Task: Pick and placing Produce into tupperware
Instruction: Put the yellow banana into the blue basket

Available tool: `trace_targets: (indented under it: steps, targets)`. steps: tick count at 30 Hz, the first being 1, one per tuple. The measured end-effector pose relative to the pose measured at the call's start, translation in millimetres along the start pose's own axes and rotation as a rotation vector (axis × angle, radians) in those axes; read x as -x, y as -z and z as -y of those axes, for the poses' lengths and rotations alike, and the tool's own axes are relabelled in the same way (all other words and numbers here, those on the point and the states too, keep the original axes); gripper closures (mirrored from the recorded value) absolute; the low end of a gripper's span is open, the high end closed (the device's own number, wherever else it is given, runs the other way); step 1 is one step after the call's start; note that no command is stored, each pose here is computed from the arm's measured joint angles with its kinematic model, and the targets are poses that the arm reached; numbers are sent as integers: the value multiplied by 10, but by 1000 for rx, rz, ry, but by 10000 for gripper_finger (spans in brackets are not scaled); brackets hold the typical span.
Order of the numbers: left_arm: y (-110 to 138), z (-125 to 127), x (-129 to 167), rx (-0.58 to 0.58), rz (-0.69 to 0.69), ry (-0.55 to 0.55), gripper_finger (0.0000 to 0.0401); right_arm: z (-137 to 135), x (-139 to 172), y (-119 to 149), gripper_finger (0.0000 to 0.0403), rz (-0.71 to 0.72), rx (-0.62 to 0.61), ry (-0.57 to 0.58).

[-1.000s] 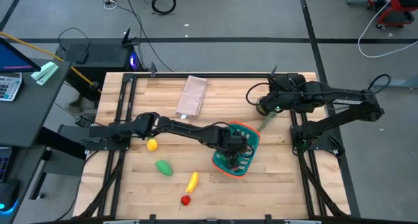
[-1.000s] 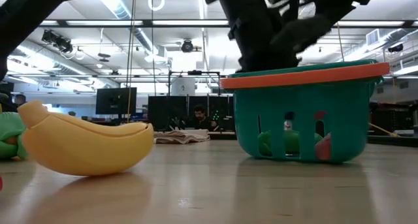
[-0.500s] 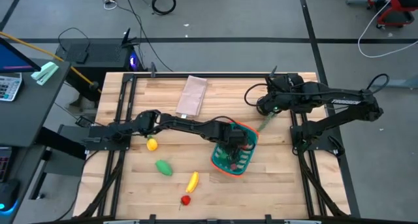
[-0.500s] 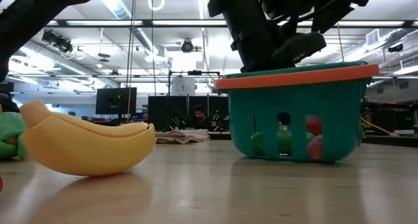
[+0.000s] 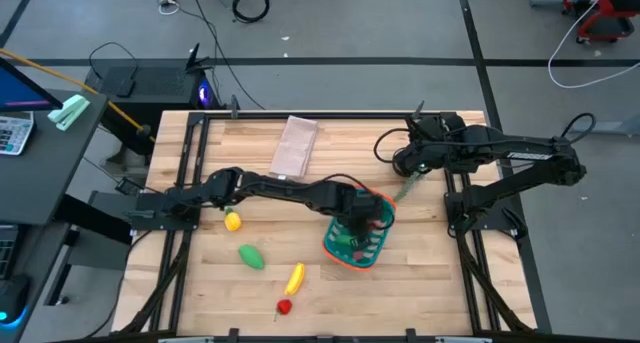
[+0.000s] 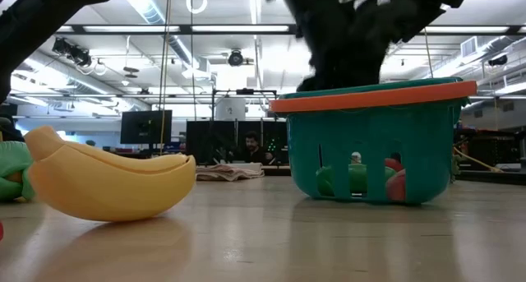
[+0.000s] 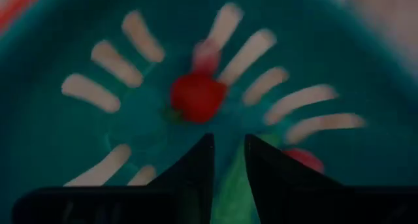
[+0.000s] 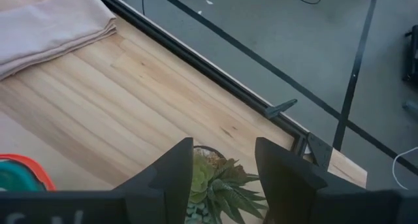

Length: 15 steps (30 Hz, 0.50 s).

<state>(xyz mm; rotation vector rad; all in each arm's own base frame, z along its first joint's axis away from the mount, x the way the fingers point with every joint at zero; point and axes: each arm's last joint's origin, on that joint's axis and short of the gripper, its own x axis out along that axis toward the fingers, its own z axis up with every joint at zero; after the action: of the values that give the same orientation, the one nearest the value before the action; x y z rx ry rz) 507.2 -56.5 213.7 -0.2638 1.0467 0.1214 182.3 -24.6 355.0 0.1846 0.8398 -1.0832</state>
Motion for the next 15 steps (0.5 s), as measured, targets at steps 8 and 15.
trace_targets:
  steps: [8,15]
  targets:
    - [-123,81,734,85,-48,135,322,-2,1,3,230,-5,2,-5]
    - [111,321,1222,171,-207,226,315,-3,2,4,230,-11,2,-12]
